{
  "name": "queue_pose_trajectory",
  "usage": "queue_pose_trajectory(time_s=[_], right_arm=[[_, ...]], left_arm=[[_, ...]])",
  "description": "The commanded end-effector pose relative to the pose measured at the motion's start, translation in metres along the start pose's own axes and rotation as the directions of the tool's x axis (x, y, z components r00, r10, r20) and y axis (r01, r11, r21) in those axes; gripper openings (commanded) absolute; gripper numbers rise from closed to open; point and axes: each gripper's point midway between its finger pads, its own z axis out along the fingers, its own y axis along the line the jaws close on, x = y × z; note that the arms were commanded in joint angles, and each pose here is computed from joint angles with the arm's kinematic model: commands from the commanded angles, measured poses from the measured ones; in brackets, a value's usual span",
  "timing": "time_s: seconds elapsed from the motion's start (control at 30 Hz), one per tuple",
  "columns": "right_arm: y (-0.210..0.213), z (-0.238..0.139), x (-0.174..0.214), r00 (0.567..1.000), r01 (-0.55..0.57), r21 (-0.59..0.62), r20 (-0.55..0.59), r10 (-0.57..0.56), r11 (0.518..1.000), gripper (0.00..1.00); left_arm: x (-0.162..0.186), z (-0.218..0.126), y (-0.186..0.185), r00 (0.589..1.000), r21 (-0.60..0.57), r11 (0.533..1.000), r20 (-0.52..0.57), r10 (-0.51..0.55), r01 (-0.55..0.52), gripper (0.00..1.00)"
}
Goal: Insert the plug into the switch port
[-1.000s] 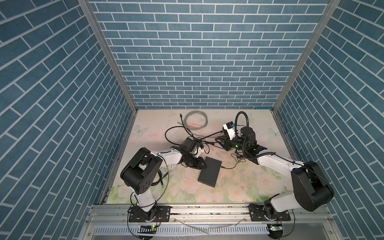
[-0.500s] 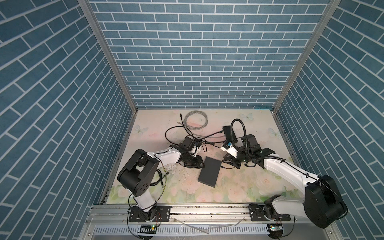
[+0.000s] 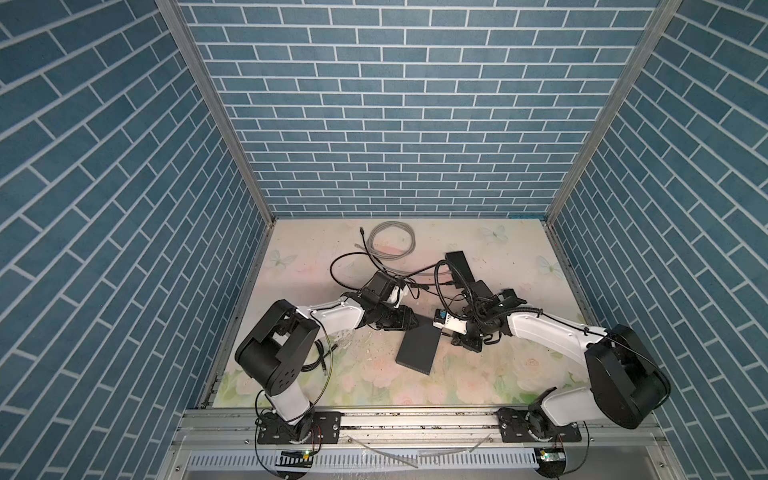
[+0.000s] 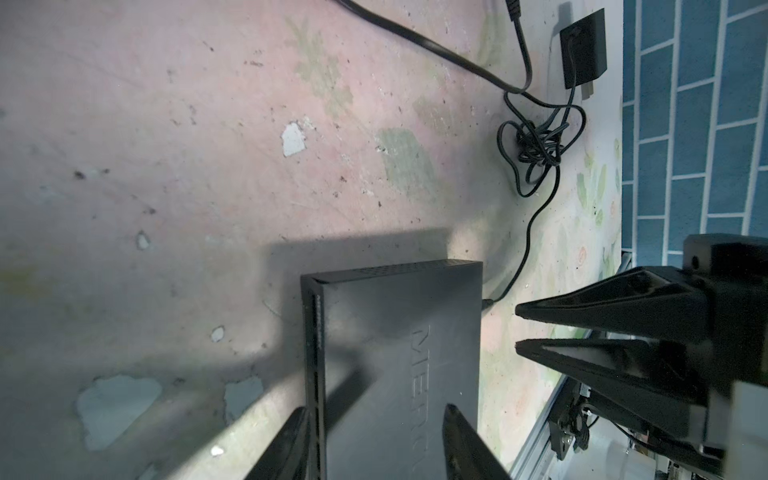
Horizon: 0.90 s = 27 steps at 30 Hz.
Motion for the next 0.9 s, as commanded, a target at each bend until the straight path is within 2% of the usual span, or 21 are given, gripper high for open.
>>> queue_pose_trajectory(time_s=[0.0,0.33,0.67,0.87], right_arm=[[-0.01,-0.004,-0.012,0.996,0.091,0.032,-0.006,-0.091,0.995,0.25],[-0.02,0.015,-0.025,0.985,0.175,0.027,-0.018,-0.174,0.984,0.23],[-0.025,0.028,-0.02,0.982,0.187,0.042,-0.033,-0.186,0.981,0.0],[-0.031,0.023,-0.037,0.979,0.2,0.068,0.025,-0.202,0.977,0.0]], left_arm=[[-0.001,0.006,0.0,1.0,0.015,1.0,0.008,-0.005,0.005,0.53],[0.003,0.008,0.004,1.0,0.008,1.0,-0.006,-0.014,0.014,0.53],[0.012,0.017,0.0,0.999,0.025,1.0,-0.049,0.001,0.001,0.49],[0.025,0.034,-0.011,0.992,0.07,0.997,-0.116,0.041,-0.033,0.48]])
